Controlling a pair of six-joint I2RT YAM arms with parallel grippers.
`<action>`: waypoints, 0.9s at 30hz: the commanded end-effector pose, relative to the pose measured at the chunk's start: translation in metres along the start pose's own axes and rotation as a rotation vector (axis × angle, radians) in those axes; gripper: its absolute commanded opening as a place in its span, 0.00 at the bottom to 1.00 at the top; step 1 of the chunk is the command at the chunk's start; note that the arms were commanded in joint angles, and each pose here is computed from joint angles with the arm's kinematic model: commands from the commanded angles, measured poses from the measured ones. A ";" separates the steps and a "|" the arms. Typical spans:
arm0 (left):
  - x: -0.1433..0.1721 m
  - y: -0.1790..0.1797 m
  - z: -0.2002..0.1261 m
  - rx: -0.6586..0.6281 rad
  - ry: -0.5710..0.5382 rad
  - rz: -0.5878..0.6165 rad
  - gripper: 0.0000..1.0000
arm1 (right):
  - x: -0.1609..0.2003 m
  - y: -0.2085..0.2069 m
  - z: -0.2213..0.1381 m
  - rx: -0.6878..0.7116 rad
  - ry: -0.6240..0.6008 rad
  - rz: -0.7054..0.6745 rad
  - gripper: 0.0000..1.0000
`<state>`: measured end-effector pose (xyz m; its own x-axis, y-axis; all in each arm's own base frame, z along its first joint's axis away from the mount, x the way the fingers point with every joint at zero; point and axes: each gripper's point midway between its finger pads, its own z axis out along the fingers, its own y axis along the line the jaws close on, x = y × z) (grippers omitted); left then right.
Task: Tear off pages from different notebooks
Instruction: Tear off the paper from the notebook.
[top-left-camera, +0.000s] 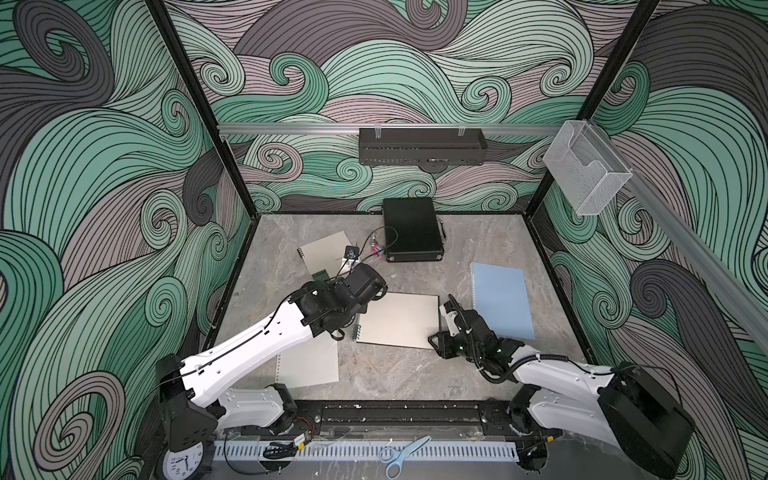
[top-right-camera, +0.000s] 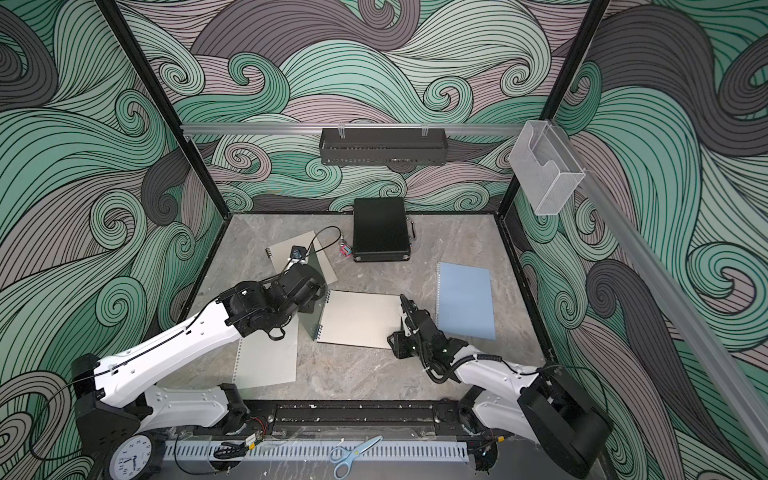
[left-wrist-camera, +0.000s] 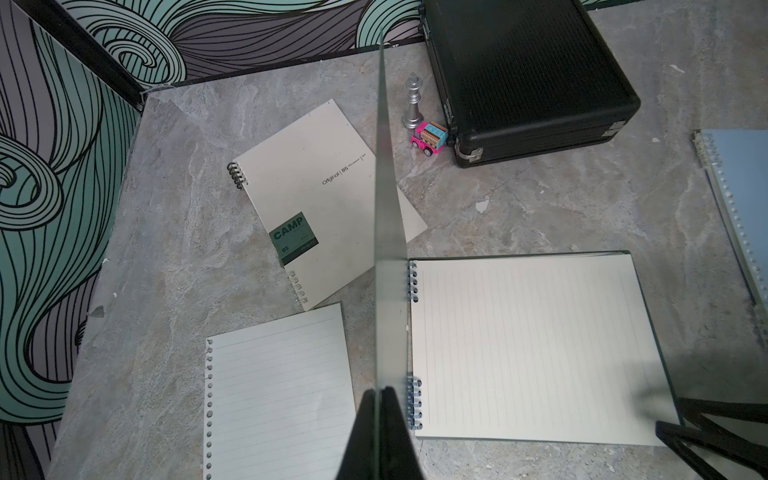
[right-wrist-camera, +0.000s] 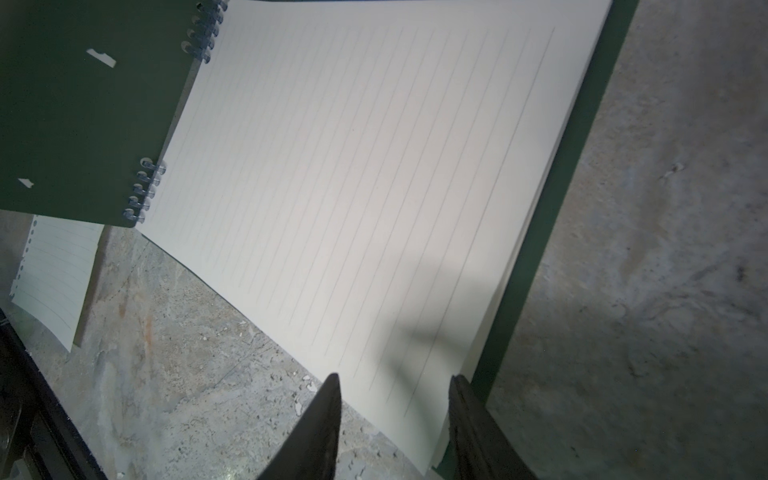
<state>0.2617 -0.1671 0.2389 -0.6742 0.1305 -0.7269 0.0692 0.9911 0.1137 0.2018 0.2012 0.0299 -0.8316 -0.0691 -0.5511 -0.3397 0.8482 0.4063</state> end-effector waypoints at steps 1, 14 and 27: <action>-0.005 0.006 -0.004 -0.007 -0.017 -0.002 0.00 | -0.010 0.012 -0.001 -0.034 -0.018 -0.026 0.42; -0.005 0.001 0.001 -0.002 -0.013 0.009 0.00 | -0.016 0.018 0.007 -0.039 -0.008 -0.030 0.41; -0.006 0.003 -0.003 0.005 -0.021 -0.001 0.00 | -0.009 0.008 0.010 0.004 0.003 -0.006 0.41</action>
<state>0.2622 -0.1677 0.2380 -0.6727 0.1379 -0.7270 0.0751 0.9901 0.1182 0.2104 0.2160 0.0311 -0.8327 -0.0898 -0.5464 -0.3563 0.8423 0.4045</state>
